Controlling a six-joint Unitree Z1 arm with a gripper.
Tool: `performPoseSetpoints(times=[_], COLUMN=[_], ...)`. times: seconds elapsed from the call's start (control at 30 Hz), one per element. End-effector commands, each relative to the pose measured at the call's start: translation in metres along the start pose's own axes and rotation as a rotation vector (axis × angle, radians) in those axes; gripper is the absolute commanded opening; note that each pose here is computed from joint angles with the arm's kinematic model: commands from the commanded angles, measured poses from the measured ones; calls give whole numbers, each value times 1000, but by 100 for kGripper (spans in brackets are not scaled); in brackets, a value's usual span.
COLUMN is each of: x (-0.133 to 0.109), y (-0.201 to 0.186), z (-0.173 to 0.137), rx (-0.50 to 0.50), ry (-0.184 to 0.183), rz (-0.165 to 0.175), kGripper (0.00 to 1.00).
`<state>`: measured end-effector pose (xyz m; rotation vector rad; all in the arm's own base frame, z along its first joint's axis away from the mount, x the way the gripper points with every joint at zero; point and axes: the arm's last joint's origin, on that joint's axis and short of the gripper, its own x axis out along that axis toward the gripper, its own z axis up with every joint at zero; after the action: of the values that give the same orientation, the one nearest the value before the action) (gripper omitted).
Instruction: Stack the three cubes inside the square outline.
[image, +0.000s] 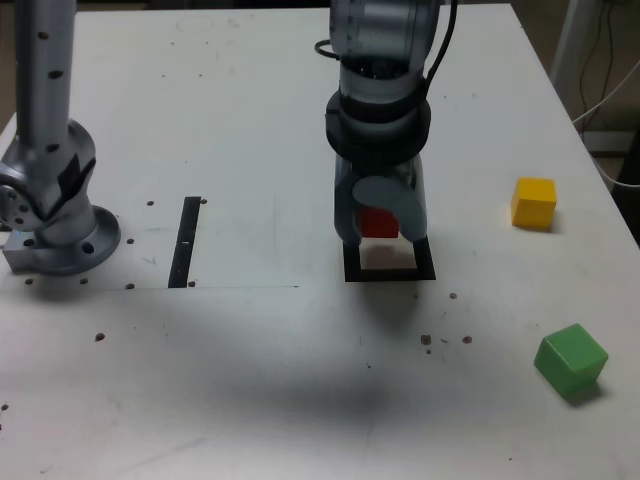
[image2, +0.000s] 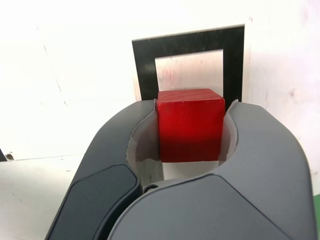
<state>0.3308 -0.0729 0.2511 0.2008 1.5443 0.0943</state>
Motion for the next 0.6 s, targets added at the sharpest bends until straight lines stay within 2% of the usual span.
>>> performPoseSetpoints(times=[0.0, 0.2, 0.57], x=[-1, 6, 15], y=[-1, -4, -7], z=[-1, 0, 8], rx=[0, 5, 14], ry=[-3, 14, 22], rz=[3, 12, 21], kGripper=[33, 33, 33])
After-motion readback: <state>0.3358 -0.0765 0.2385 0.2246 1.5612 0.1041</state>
